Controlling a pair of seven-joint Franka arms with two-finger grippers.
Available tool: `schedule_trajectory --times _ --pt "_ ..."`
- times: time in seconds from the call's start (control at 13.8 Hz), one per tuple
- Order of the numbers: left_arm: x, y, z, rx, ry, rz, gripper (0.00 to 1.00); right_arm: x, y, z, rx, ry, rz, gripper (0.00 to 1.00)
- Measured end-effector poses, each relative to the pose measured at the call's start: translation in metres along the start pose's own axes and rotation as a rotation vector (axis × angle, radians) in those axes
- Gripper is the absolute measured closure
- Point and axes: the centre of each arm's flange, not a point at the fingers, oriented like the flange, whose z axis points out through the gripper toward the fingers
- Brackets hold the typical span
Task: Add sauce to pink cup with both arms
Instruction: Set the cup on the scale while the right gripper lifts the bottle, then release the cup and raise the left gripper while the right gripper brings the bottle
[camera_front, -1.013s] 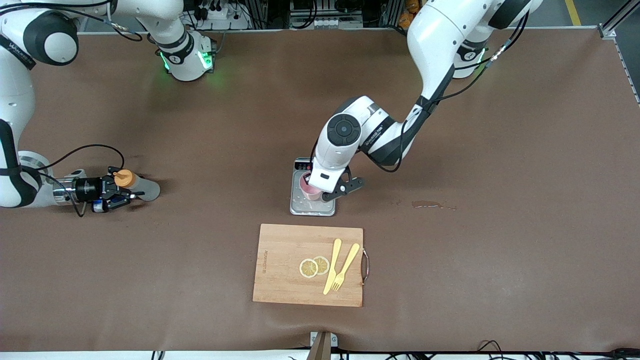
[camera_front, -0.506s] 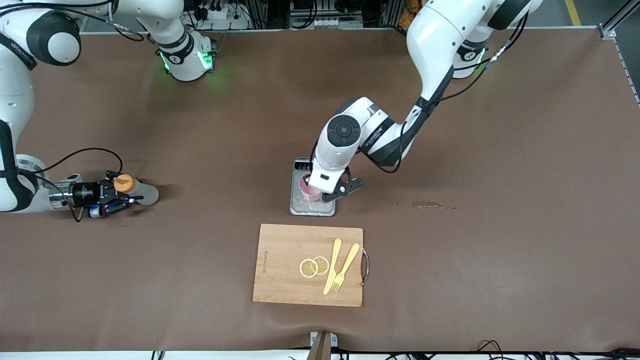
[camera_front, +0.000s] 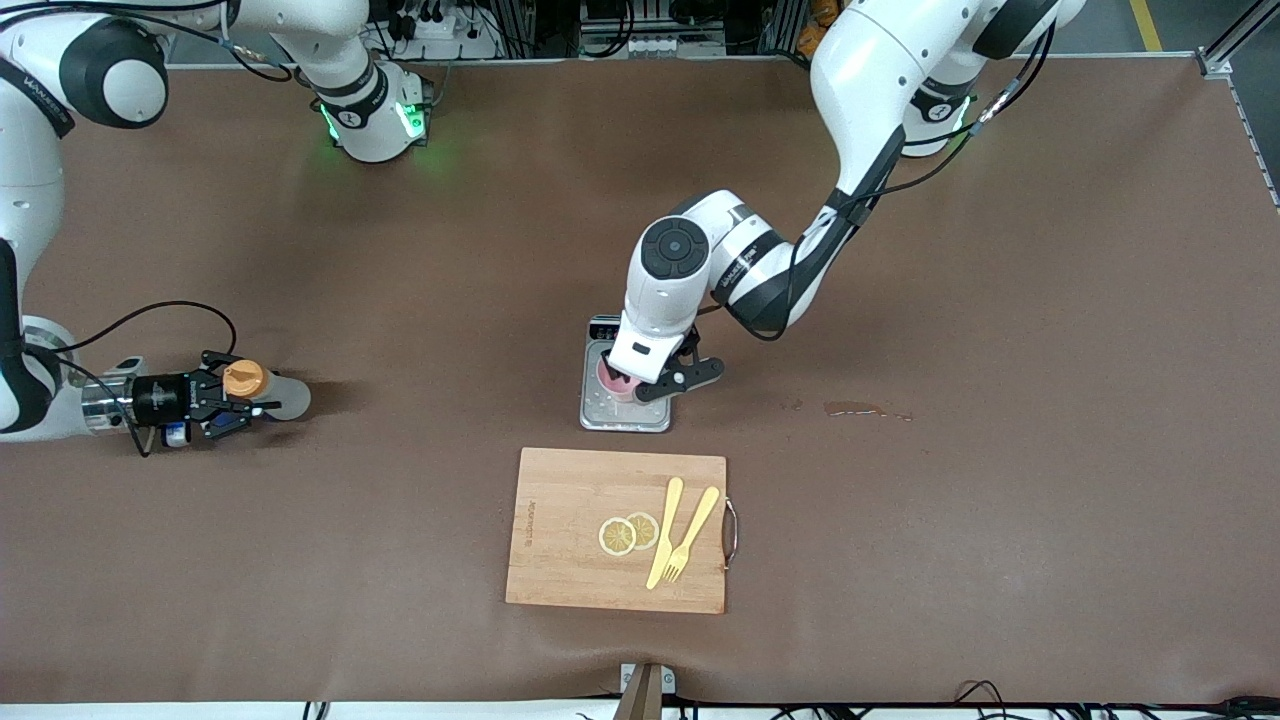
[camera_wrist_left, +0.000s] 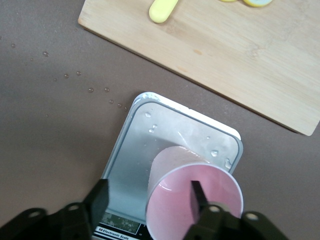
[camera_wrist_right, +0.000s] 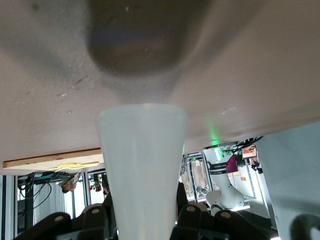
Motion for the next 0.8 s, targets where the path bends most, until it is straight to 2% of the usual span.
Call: schedule_trajectory --times 0.14,0.43,0.65,0.8 --pt "0.005 0.002 -0.009 -0.014 0.01 -0.005 0.01 -0.021 -0.011 0.003 -0.029 0.044 0.013 0.53" --pt "0.019 0.001 -0.036 -0.038 0.033 -0.021 0.0 -0.09 -0.045 0.029 -0.118 0.192 0.041 0.53" --pt "0.031 -0.011 -0.069 0.001 0.035 -0.039 0.0 -0.148 -0.066 0.049 -0.159 0.318 0.074 0.54" --pt "0.042 -0.023 -0.093 0.035 0.032 -0.031 0.0 -0.181 -0.075 0.065 -0.17 0.375 0.094 0.56"
